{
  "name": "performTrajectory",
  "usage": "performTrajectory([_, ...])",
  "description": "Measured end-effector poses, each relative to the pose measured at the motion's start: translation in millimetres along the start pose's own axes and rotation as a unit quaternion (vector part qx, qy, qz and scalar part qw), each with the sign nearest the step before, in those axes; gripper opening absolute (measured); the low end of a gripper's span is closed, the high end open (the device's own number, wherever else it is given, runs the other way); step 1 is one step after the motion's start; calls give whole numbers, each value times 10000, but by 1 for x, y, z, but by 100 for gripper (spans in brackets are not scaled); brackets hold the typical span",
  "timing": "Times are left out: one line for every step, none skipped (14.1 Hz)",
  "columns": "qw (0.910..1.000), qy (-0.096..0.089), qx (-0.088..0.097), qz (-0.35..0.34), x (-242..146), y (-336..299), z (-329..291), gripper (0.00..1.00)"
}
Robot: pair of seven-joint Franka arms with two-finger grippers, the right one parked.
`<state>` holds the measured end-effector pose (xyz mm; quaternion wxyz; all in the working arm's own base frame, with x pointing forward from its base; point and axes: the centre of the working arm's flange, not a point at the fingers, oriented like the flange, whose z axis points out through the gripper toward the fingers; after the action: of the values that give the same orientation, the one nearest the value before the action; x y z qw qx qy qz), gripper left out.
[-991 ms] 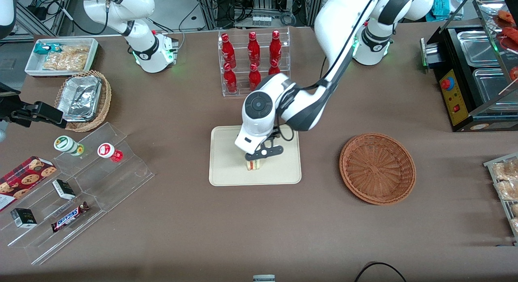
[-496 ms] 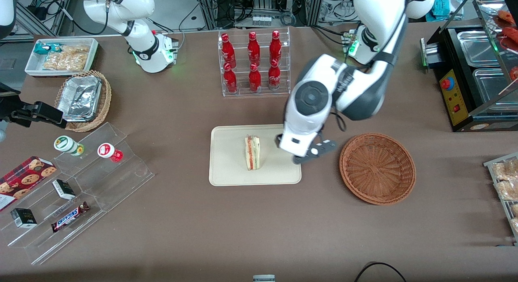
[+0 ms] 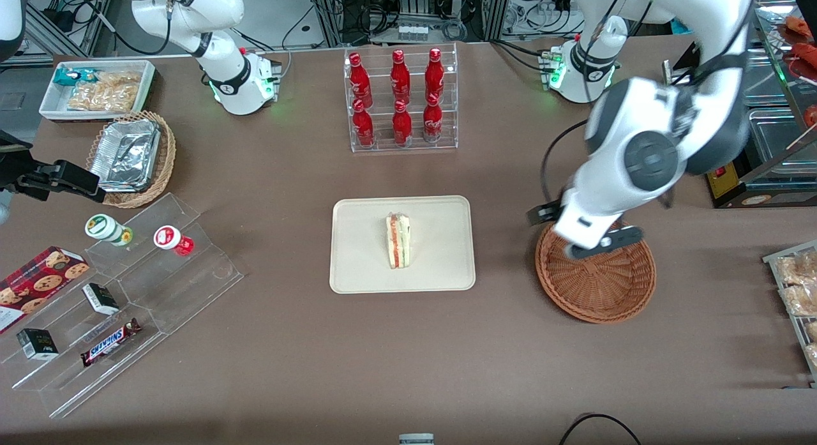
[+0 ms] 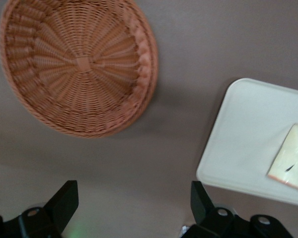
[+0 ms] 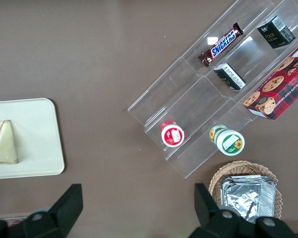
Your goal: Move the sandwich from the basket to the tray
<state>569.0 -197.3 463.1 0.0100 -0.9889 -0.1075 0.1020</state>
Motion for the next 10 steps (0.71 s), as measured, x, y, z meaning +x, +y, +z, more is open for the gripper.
performTrajectory([9999, -28, -7, 140, -4, -22, -8, 100])
performTrajectory([9996, -57, -6, 267, -8, -41, -18, 100])
performTrajectory([9992, -62, 4, 390, -13, -56, -27, 100])
performTrajectory([9988, -51, 35, 477, -18, -68, -37, 100])
performTrajectory([9985, -40, 64, 541, -21, -81, -47, 100])
performTrajectory([9979, -25, 54, 649, -23, -95, -55, 100])
performTrajectory([9969, 12, 21, 780, -23, -107, -62, 100])
performTrajectory([9959, 43, -5, 898, -24, -118, -68, 100])
performTrajectory([9949, 66, -20, 1010, -25, -126, -73, 100])
performTrajectory([9940, 87, -25, 1091, -27, -133, -78, 100])
